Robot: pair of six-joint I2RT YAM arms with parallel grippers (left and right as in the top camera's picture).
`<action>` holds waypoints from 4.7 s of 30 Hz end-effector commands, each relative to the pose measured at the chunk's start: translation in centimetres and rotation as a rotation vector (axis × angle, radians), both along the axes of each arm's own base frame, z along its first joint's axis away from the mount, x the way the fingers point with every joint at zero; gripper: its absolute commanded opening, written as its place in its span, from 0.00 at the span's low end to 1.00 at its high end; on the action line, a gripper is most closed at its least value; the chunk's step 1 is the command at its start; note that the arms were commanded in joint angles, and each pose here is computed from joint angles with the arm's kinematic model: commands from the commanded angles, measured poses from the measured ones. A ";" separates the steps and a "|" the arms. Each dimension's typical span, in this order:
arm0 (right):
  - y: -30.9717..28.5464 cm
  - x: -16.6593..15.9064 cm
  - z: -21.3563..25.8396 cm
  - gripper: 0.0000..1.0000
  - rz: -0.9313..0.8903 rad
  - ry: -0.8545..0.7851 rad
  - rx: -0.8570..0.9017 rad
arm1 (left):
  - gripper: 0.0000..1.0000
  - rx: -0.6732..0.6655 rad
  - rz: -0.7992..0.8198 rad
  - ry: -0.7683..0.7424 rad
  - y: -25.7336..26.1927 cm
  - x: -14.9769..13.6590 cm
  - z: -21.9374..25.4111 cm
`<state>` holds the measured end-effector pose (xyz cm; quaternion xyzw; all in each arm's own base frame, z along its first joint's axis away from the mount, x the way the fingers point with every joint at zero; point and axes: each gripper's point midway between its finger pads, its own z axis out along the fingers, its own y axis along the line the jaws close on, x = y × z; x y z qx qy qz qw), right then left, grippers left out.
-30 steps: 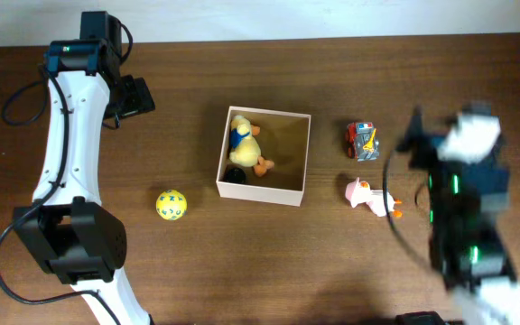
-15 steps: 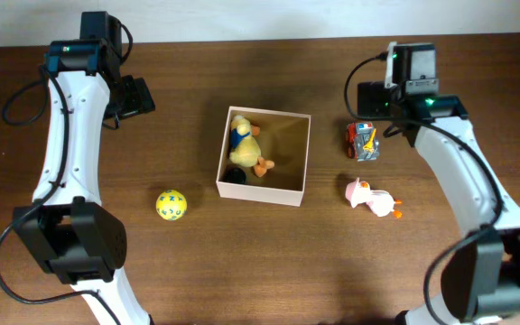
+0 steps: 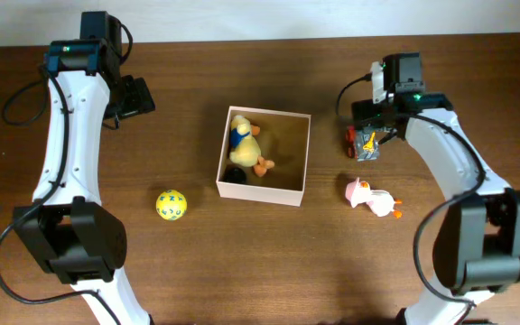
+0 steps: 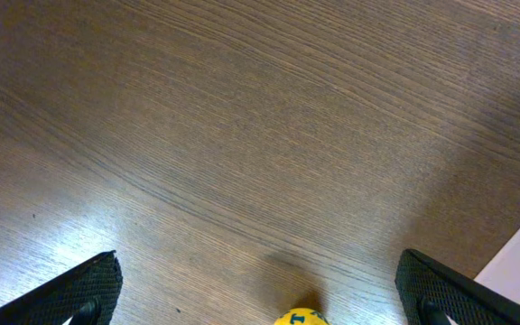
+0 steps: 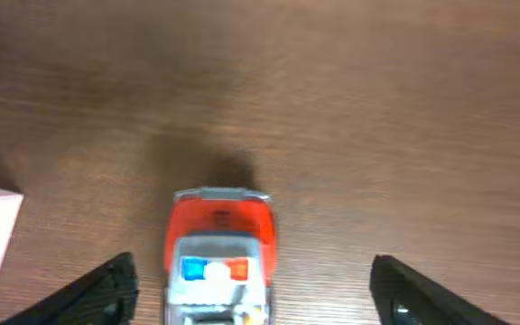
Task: Pack container
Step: 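Lower right gripper and grasp the toy truck, then lift the truck with right gripper and carry it over the box, then lower the truck into the box and open right gripper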
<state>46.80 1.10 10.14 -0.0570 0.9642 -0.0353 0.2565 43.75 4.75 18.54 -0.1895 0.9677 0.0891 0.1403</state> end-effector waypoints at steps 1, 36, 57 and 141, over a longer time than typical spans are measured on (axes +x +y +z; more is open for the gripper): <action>1.2 0.2 -2.0 0.88 0.042 0.050 0.059 | 0.99 0.012 -0.006 0.006 0.2 0.1 -0.1; 1.3 -2.4 -8.9 0.76 -0.010 0.256 0.084 | 0.99 0.012 -0.006 0.006 0.2 0.1 -0.1; 2.8 3.7 6.0 0.56 0.137 0.054 0.041 | 0.99 0.013 -0.006 0.006 0.2 0.1 -0.1; 22.1 -3.7 9.4 0.33 0.996 0.094 0.066 | 0.99 0.012 -0.006 0.006 0.2 0.1 -0.1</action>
